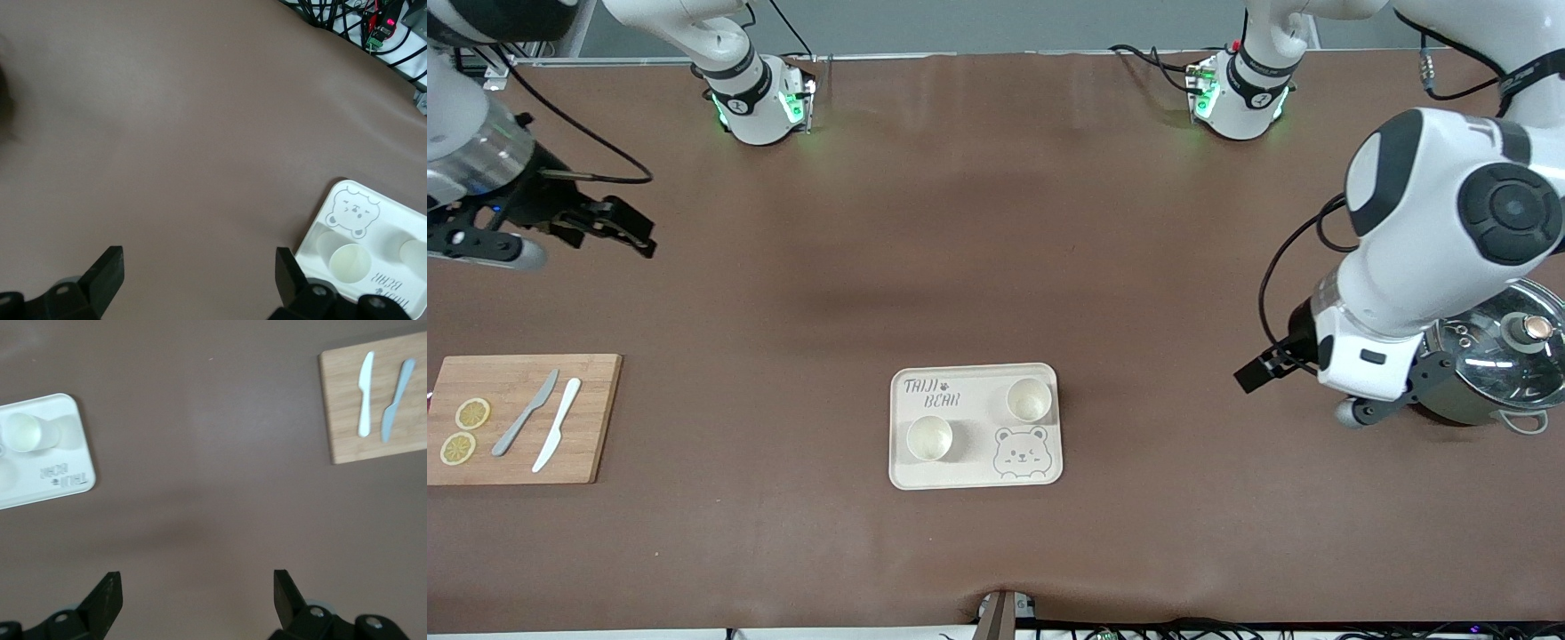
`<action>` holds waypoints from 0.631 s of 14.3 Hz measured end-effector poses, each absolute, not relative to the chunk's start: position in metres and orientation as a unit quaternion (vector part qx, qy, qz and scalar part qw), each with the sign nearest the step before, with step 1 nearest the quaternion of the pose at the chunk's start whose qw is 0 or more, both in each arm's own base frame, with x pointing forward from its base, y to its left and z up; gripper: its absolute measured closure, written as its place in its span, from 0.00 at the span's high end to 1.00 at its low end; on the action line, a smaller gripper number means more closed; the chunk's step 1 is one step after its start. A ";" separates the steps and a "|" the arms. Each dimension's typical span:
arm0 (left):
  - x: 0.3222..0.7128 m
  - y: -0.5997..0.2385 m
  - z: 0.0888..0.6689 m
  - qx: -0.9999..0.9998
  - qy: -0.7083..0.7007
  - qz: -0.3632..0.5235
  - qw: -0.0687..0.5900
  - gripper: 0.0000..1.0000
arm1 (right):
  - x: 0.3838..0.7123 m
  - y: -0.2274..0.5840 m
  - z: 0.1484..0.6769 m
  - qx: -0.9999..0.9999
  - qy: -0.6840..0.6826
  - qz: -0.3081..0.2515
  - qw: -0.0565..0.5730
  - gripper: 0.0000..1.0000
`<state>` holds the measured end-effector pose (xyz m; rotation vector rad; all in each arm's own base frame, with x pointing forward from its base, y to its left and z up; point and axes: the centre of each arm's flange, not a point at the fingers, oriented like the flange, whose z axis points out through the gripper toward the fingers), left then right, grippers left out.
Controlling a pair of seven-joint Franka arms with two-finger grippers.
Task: Place white IKEA cup upright on tray with both arms
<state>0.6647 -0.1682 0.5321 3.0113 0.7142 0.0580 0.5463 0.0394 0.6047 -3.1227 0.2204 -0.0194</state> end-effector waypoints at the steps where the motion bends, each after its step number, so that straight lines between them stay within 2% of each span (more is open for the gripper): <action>1: 0.663 -0.158 0.538 0.975 0.219 0.018 0.022 1.00 | 0.549 0.017 0.602 -0.998 0.064 -0.010 0.006 1.00; 4: 0.656 -0.122 0.561 0.983 0.184 0.014 0.018 1.00 | 0.556 -0.025 0.593 -0.998 0.067 -0.021 0.004 1.00; 9: 0.635 -0.068 0.597 0.993 0.113 0.018 0.016 1.00 | 0.565 -0.037 0.573 -0.999 0.041 -0.008 0.002 1.00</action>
